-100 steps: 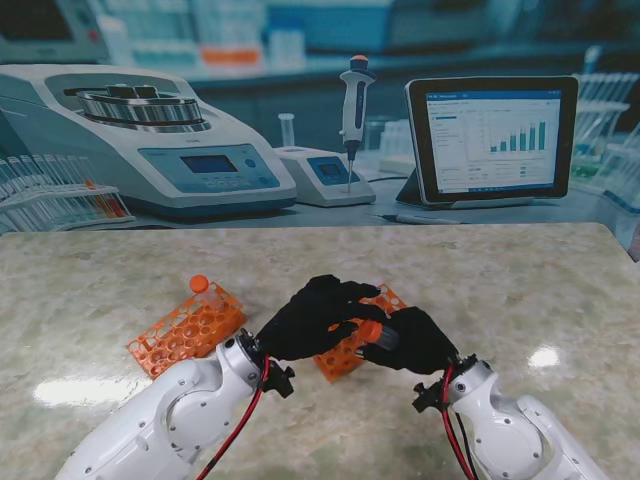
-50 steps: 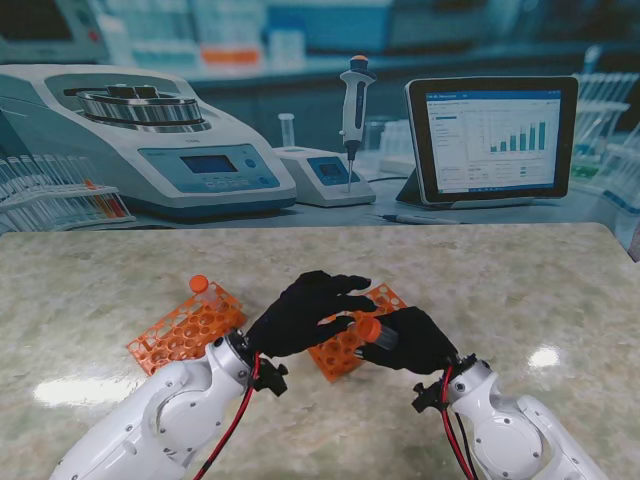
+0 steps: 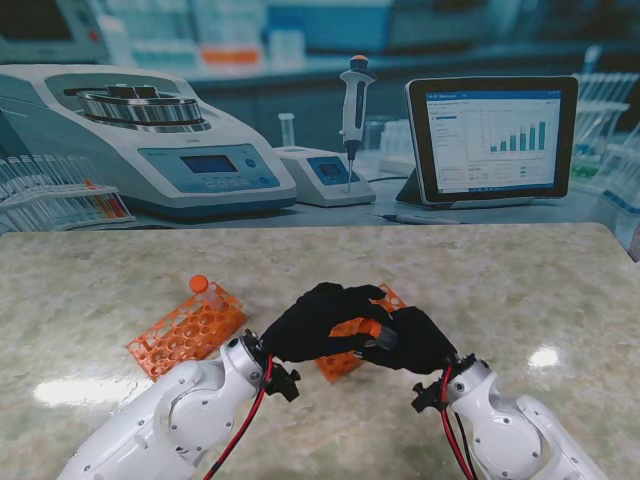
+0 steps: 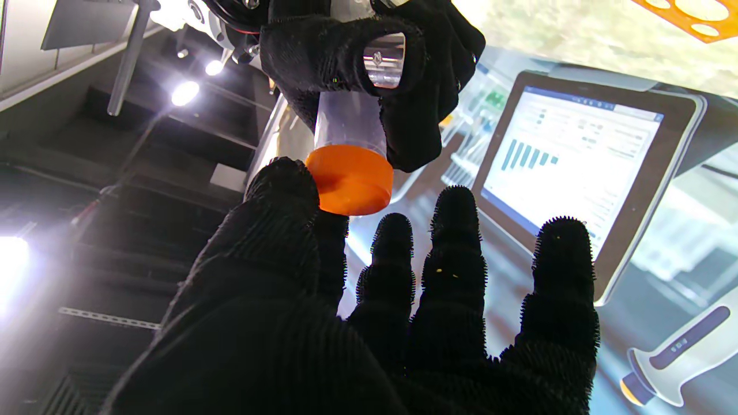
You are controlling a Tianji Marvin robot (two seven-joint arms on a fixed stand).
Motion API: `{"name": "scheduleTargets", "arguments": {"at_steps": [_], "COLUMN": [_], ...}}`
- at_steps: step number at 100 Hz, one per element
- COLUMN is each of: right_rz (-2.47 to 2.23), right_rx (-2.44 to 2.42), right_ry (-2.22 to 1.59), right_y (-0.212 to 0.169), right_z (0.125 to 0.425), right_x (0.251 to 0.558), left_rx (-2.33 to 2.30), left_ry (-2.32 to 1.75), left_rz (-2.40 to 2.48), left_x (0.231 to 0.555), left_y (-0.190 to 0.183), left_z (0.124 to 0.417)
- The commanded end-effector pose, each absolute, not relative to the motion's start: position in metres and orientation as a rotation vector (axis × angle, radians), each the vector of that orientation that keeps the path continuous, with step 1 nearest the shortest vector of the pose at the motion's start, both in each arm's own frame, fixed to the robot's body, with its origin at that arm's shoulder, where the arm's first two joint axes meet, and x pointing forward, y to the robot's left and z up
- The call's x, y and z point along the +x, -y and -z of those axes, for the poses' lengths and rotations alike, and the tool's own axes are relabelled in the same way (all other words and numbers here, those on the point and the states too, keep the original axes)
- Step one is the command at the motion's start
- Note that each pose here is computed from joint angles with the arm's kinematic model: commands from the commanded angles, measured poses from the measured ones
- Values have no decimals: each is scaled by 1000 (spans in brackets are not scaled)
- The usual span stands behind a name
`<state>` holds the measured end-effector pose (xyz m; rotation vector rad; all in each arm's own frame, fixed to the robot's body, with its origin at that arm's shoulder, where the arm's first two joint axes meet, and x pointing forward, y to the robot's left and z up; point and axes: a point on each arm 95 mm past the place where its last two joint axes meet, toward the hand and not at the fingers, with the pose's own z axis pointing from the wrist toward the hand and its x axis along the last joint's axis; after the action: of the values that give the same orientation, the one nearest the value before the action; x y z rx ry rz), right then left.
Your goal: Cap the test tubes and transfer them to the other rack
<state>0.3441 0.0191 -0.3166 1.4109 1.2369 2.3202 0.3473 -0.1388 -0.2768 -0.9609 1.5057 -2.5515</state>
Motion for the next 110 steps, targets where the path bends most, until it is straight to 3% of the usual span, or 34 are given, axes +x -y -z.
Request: {"name": "scheduleTargets", "arguments": {"at_steps": [1,110], "right_rz": [-2332,-2416], "right_rx": [1415,1348], "right_ry": [-1237,-1174], "right_y": [-23,-32], "right_z": [317,312], "right_x": [342,331], "left_rx": [-968,-1086], "left_ry": [-1525,-1618], "left_rz": [2544,2531], "left_x": [348,351], "left_y": [142,155], "left_z": [279,294]}}
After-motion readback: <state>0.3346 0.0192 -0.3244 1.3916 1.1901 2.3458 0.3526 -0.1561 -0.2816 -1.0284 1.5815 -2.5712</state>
